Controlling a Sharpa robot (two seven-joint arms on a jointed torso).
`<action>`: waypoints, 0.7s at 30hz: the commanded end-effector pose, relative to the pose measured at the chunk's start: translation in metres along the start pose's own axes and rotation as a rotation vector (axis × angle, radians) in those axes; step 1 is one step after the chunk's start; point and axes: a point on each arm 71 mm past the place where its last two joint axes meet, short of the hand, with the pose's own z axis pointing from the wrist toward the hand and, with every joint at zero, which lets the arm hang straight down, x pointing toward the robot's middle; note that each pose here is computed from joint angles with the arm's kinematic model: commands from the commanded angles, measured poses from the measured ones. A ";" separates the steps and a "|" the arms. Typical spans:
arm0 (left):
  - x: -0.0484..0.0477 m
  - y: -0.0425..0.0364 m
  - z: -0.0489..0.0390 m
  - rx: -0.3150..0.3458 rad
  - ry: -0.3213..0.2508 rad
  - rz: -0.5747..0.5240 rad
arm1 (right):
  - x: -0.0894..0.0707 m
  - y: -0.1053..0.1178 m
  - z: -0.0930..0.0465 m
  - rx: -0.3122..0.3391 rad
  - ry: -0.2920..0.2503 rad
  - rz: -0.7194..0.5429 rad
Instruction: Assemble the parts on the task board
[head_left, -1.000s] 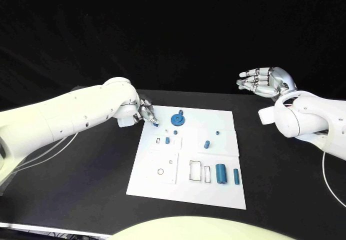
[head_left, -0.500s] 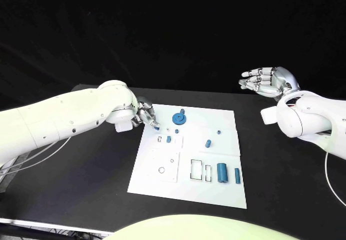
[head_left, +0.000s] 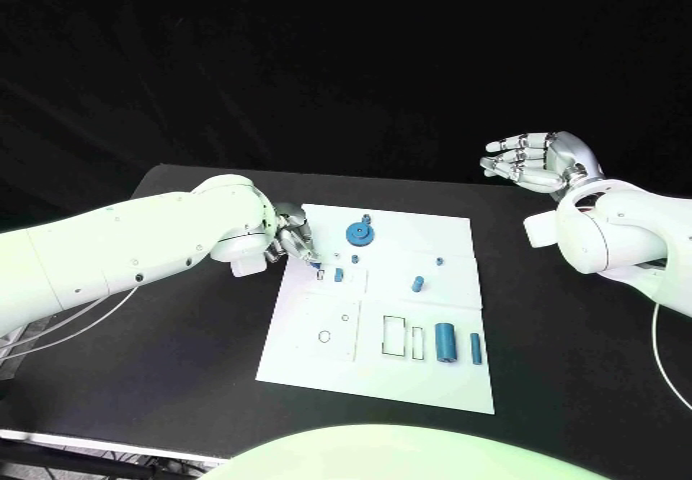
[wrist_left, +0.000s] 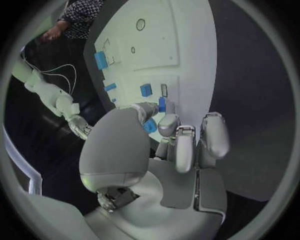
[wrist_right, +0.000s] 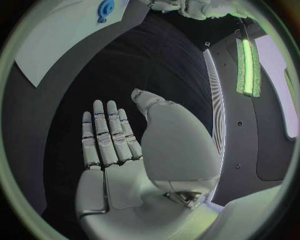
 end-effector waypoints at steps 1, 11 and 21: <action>0.0007 -0.0020 -0.0006 0.013 -0.036 0.014 | 0.002 0.000 0.000 -0.005 0.019 0.004; 0.0072 -0.0032 -0.0016 0.012 -0.047 0.028 | 0.003 0.000 -0.001 -0.003 0.025 0.006; 0.0119 -0.0050 -0.0032 0.009 -0.050 0.073 | 0.003 0.000 -0.001 -0.003 0.033 0.007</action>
